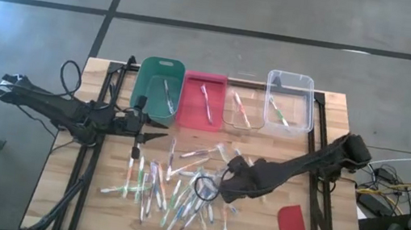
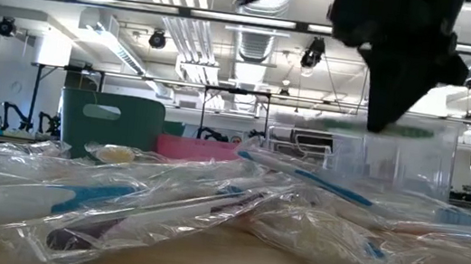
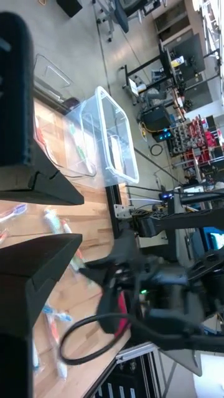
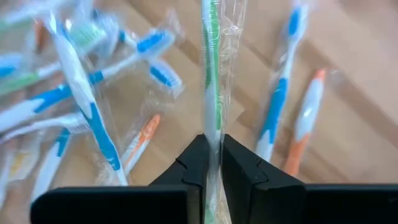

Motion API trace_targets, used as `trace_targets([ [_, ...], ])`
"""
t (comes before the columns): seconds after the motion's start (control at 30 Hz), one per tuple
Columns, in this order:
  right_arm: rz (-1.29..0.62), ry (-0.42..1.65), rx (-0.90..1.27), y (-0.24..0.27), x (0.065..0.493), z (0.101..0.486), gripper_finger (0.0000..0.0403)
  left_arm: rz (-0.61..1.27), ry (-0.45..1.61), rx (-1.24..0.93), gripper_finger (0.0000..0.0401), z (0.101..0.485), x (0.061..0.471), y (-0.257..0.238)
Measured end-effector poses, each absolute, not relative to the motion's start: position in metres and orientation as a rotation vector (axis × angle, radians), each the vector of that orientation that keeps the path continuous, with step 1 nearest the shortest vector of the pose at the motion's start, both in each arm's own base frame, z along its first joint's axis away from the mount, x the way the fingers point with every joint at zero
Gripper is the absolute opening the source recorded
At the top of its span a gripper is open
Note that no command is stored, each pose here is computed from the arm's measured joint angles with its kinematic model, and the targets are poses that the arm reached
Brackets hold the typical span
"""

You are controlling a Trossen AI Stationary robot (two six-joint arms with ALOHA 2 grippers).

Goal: Pick & Place Toothbrushes
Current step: Put the green toothbrush into the white bin

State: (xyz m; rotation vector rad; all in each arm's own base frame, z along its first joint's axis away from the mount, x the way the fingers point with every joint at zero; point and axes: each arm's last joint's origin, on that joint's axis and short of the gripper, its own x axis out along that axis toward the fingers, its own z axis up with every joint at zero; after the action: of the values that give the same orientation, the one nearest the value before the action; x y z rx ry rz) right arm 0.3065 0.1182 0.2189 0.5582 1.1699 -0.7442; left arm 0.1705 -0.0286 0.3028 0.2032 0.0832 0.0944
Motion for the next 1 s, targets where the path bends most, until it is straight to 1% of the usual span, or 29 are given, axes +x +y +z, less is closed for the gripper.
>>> trace_targets([
  [0.13, -0.754, 1.108, 0.551, 0.109, 0.294, 0.243, 0.0019, 0.095, 0.083, 0.203, 0.009, 0.303, 0.171, -0.028],
  [0.23, -0.776, 1.051, 0.541, 0.099, 0.285, 0.26, 0.0025, 0.095, 0.083, 0.203, 0.009, 0.303, 0.171, -0.028],
  [0.33, -0.794, 1.002, 0.514, 0.085, 0.277, 0.276, 0.0031, 0.095, 0.083, 0.203, 0.009, 0.303, 0.171, -0.028],
  [0.57, -0.823, 0.891, 0.455, 0.049, 0.262, 0.306, 0.0024, 0.095, 0.083, 0.203, 0.009, 0.303, 0.171, -0.029],
  [0.77, -0.868, 0.832, 0.417, 0.018, 0.25, 0.324, 0.0024, 0.095, 0.083, 0.204, 0.009, 0.303, 0.171, -0.029],
  [1.0, -0.942, 0.873, 0.37, -0.015, 0.236, 0.332, 0.0027, 0.094, 0.084, 0.204, 0.009, 0.303, 0.171, -0.029],
])
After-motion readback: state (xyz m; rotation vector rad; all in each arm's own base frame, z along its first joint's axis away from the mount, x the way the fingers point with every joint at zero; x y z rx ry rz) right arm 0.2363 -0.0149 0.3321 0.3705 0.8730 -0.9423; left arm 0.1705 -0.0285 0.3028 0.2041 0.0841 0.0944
